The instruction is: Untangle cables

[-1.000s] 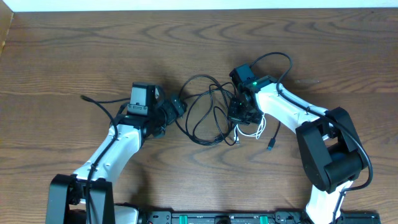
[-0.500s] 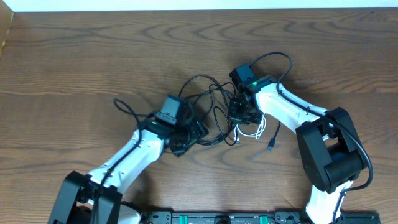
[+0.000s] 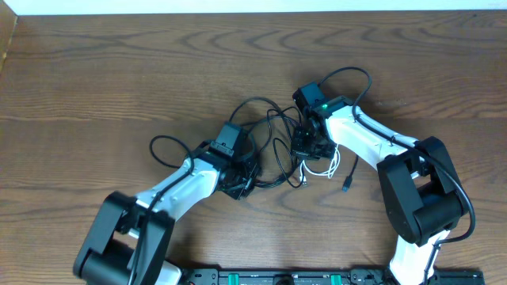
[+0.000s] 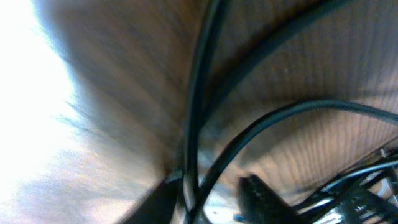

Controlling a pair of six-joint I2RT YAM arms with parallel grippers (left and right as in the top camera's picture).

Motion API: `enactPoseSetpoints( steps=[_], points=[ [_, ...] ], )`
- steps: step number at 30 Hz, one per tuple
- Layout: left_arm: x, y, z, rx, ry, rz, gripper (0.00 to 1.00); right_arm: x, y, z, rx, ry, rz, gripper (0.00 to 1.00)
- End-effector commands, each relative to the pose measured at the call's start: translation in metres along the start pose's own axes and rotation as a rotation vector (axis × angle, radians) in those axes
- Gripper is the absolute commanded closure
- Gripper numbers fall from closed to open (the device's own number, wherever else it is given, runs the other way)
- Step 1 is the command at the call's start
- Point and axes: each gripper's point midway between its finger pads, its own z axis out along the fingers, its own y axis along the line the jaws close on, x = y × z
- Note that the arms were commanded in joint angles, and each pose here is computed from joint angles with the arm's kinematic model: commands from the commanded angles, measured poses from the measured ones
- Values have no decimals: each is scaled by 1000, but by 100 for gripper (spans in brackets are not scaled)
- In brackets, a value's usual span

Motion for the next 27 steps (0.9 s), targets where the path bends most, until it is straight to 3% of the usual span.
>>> enactPoseSetpoints(
  steps=[1, 6, 11, 18, 27],
  points=[
    [-16, 20, 21, -80, -50, -37, 92, 10, 3, -6, -25, 30, -22, 99],
    [-31, 24, 24, -102, -124, 24, 92, 22, 7, -22, -61, 64, -17, 99],
    [-52, 24, 18, -97, -180, 29, 92, 27, 14, -72, -126, -10, -39, 99],
    [-75, 25, 10, -92, -210, 44, 92, 31, 22, -171, -264, -273, -123, 99],
    [-76, 25, 9, -106, -206, 165, 92, 39, -29, -274, -249, -654, -97, 99]
  ],
)
